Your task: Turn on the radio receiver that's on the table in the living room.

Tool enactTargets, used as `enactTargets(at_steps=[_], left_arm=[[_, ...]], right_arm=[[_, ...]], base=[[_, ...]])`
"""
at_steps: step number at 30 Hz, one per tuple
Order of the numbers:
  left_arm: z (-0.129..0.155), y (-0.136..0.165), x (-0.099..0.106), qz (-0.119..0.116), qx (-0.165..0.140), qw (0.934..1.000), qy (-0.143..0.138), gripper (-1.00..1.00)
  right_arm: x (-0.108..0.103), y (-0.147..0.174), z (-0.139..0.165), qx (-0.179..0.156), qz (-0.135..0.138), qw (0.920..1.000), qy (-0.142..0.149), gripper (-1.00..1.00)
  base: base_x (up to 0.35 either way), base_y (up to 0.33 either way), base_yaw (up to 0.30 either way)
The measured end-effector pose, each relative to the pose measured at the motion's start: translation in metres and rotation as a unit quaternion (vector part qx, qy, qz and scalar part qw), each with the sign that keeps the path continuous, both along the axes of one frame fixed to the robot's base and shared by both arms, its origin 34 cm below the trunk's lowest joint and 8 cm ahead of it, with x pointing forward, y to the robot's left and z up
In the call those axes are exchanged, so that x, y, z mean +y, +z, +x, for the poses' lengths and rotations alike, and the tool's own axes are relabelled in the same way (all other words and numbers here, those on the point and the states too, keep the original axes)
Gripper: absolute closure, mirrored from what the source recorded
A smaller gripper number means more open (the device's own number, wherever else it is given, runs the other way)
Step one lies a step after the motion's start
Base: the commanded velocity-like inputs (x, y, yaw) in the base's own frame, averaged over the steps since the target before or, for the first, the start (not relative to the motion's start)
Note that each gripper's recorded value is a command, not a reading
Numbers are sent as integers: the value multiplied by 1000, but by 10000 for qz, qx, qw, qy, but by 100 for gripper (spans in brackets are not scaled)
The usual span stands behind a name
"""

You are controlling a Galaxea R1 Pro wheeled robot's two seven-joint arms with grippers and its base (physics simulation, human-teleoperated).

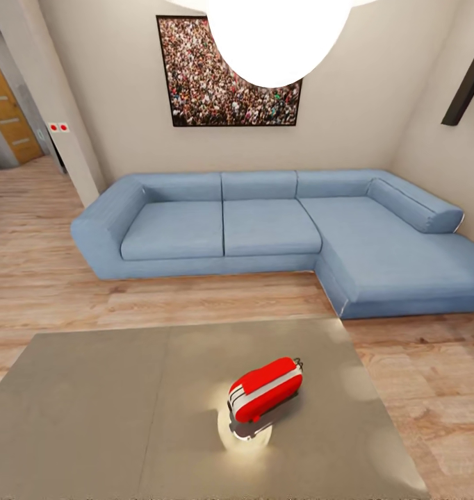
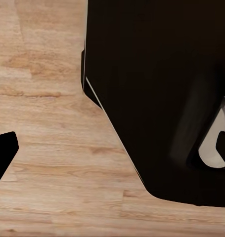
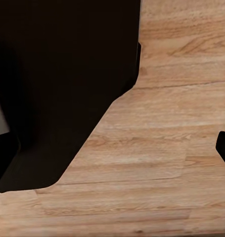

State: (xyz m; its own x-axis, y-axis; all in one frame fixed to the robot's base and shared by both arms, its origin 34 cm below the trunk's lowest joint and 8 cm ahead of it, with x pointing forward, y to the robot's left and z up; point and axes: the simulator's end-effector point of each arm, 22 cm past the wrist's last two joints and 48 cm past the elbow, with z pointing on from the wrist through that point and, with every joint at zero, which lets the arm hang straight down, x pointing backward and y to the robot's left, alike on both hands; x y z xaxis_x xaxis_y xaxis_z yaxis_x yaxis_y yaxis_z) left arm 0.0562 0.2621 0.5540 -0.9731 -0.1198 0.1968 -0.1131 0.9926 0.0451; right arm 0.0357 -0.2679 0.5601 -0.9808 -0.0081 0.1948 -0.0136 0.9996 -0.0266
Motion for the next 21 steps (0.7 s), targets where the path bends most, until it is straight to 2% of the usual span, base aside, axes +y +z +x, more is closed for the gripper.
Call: enactTargets(at_steps=[21], left_arm=[[-13,3,0,0,168,9999,0,-100]], right_arm=[[0,3,-12,167,2,9999,0,-100]], base=[[0,0,0]])
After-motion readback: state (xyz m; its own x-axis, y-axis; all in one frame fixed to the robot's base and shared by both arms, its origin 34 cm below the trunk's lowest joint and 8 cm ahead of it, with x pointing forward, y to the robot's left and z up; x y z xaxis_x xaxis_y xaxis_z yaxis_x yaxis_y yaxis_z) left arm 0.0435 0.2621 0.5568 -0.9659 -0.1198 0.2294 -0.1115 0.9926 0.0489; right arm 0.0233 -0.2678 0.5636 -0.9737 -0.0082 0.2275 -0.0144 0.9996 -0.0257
